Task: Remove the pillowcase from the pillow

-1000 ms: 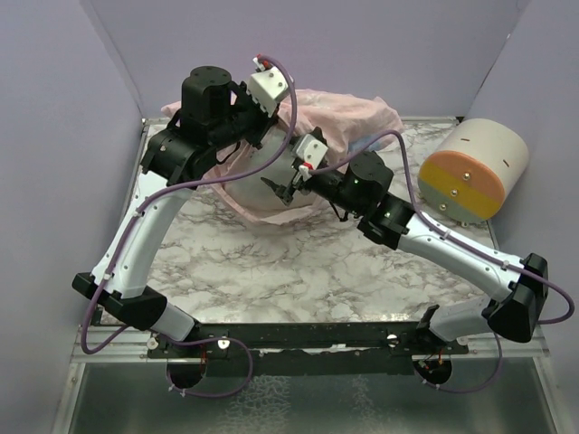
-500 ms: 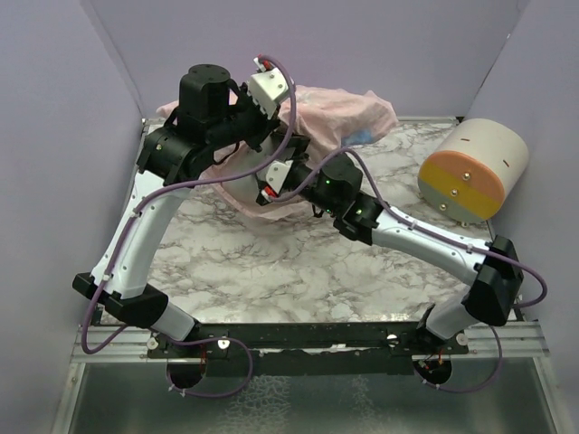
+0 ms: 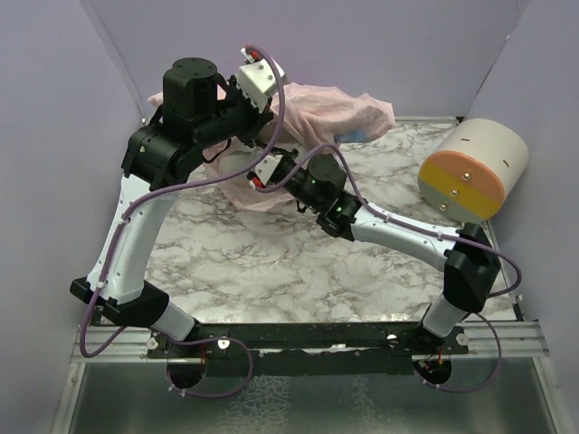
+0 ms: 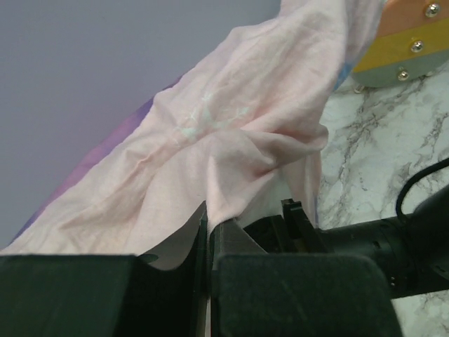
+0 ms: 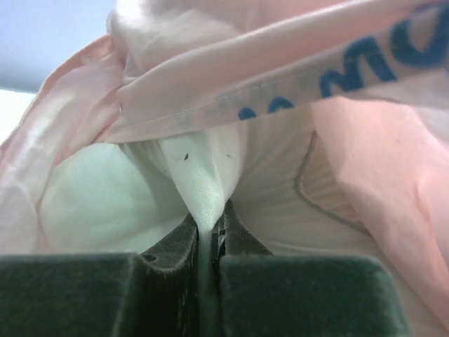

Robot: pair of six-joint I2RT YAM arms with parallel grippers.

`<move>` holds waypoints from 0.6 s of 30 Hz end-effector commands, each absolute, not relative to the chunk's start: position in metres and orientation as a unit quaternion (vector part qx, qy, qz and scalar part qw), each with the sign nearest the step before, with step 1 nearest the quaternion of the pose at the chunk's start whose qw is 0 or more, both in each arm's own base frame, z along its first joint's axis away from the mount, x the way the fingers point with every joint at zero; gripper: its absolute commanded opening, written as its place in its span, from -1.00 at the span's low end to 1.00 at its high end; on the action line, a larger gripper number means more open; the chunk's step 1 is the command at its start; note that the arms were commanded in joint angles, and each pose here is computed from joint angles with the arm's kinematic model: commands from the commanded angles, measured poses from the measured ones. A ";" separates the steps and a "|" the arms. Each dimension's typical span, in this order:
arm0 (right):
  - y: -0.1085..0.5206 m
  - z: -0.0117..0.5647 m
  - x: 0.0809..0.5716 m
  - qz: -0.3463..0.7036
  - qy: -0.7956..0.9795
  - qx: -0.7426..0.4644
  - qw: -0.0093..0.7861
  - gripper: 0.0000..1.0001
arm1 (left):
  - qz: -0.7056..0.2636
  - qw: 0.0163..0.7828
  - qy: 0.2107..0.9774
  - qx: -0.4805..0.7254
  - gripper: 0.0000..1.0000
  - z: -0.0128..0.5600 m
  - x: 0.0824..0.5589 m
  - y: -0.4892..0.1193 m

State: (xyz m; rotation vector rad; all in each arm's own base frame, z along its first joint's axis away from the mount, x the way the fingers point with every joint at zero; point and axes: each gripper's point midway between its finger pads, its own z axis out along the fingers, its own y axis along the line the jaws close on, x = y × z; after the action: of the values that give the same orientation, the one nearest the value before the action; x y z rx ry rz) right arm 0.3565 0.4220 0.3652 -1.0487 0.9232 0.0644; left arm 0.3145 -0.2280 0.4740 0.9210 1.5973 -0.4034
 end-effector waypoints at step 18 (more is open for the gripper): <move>0.315 0.386 0.292 0.150 0.533 -0.336 0.762 -0.98 | 0.110 0.759 0.583 0.268 -1.00 0.582 0.365 -0.144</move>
State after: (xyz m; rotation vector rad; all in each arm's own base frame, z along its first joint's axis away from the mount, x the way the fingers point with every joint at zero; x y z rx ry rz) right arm 0.2787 0.3388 0.4104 -0.8275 1.0043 0.3646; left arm 0.3698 -0.2028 0.5036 0.8105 1.4327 0.0036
